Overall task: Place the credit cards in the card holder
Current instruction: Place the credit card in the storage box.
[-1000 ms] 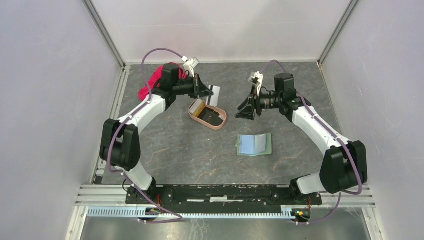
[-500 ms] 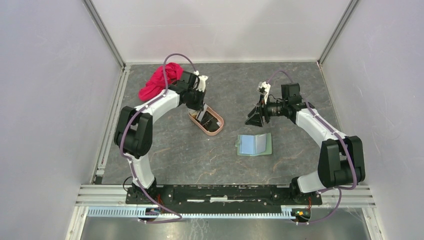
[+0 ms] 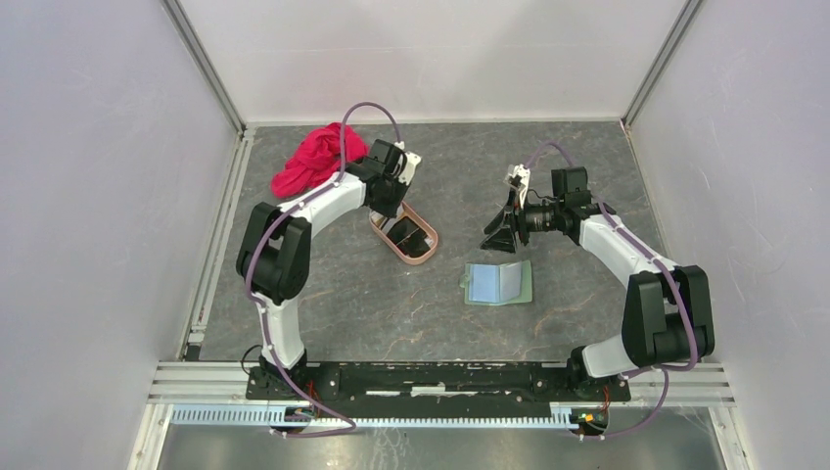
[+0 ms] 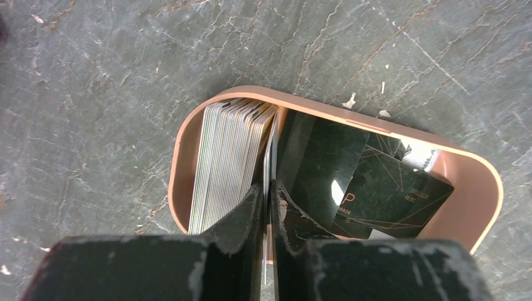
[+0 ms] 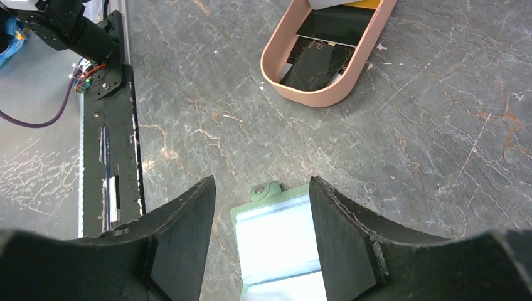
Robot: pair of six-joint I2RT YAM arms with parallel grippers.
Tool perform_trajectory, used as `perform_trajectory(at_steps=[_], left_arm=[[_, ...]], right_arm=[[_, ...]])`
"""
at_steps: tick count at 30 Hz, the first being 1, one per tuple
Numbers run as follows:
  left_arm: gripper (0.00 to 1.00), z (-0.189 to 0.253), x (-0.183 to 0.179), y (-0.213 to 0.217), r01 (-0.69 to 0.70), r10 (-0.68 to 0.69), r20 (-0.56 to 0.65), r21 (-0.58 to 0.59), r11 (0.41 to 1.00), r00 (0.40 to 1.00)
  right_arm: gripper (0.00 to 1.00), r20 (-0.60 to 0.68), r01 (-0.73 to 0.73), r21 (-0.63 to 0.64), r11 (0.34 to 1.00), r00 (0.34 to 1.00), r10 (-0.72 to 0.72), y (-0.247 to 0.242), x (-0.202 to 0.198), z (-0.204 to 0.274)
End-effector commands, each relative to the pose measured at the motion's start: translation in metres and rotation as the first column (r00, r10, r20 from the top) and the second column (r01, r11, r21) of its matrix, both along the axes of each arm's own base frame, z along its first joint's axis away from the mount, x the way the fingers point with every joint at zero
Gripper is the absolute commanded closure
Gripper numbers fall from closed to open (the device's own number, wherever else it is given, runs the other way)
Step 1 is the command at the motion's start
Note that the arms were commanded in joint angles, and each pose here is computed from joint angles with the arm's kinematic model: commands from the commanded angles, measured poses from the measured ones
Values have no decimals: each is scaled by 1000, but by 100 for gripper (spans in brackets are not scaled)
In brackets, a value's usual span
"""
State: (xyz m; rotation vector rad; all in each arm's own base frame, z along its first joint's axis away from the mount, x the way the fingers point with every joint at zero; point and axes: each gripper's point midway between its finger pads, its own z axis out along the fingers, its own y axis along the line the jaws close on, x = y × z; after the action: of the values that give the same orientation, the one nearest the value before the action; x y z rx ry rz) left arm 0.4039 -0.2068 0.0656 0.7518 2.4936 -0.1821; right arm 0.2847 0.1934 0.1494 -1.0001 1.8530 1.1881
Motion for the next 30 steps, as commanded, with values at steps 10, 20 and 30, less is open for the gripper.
perform_trajectory(at_steps=[10,20,30], left_arm=[[71,36,20,5,6,-28,186,117,993,982],[60,47,23,13,-39,-5,274,157,987,962],[58,43,23,17,-56,2,283,180,982,959]], right_arm=[[36,25,-49,52,997,999,48,3,-3,7],[36,19,-59,65,996,998,57,3,-5,8],[36,20,-64,73,995,998,63,3,-6,9]])
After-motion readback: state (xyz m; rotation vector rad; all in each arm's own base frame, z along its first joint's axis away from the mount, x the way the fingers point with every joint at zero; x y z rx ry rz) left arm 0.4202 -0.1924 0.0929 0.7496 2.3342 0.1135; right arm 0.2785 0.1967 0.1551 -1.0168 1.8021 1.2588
